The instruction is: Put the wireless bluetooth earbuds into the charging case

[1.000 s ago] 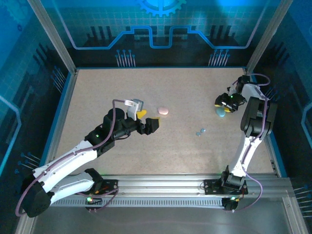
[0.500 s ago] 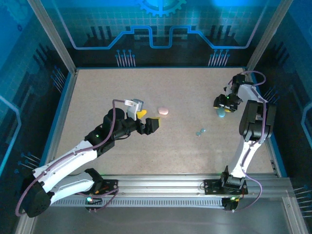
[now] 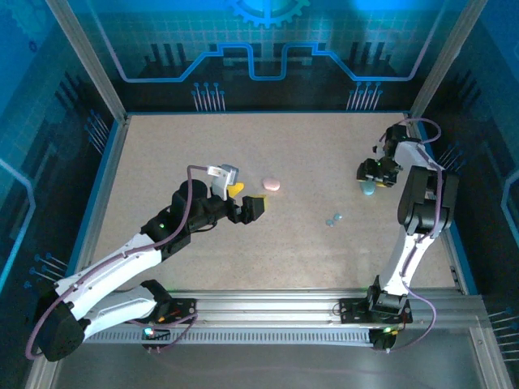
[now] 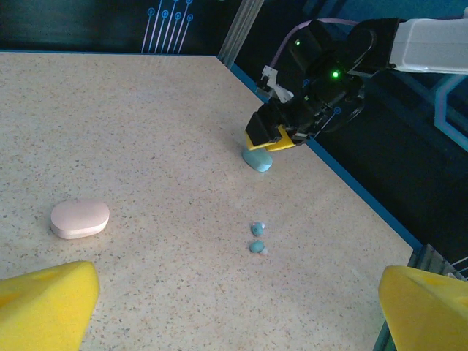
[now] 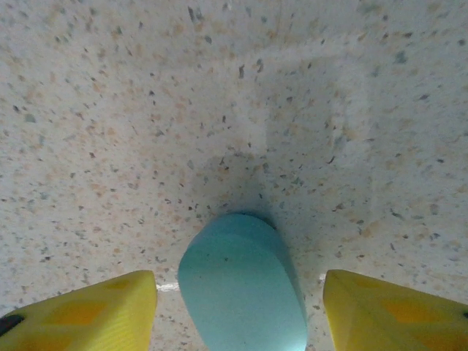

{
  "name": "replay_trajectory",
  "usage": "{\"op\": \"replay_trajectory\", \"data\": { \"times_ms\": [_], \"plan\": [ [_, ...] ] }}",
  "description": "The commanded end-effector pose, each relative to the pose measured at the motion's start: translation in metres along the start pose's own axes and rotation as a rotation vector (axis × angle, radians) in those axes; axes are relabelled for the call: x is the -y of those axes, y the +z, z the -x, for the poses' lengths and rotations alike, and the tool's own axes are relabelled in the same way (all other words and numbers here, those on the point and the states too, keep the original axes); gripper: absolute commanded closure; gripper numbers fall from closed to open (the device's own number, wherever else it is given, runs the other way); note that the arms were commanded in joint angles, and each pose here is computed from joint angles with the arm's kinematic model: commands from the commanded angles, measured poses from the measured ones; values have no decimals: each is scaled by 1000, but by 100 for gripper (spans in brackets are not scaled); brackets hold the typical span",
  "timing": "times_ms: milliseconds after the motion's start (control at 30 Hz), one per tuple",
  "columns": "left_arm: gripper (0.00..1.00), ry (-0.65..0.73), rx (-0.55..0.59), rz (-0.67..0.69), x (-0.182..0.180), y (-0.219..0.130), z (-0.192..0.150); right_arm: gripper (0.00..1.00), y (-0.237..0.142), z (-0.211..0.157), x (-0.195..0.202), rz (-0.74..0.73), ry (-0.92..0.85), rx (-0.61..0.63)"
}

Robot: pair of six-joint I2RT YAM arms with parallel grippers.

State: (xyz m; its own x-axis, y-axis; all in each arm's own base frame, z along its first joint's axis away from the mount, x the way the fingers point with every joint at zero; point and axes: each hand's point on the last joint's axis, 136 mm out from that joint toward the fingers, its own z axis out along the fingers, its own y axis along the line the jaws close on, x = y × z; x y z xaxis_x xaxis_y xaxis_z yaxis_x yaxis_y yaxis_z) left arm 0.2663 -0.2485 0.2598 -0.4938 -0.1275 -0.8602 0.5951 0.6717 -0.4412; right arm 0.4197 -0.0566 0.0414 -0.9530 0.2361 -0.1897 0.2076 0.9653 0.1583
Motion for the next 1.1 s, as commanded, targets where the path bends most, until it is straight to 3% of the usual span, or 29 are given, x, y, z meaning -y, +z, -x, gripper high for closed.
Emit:
{"op": "replay_trajectory", "data": {
  "times_ms": [0, 267, 700, 1067],
  "plan": [
    [1, 17, 19, -8, 4, -1, 6, 40, 12, -15, -4, -19, -40, -57],
    [1, 19, 19, -8, 5, 1, 7, 47, 17, -18, -6, -43, -74, -70],
    [1, 14, 15, -7, 4, 1, 7, 48, 25, -26, -11, -95, -115, -108],
    [1, 5, 23, 17, 1, 0, 9, 62, 15, -25, -23, -104, -159, -59]
  ]
}}
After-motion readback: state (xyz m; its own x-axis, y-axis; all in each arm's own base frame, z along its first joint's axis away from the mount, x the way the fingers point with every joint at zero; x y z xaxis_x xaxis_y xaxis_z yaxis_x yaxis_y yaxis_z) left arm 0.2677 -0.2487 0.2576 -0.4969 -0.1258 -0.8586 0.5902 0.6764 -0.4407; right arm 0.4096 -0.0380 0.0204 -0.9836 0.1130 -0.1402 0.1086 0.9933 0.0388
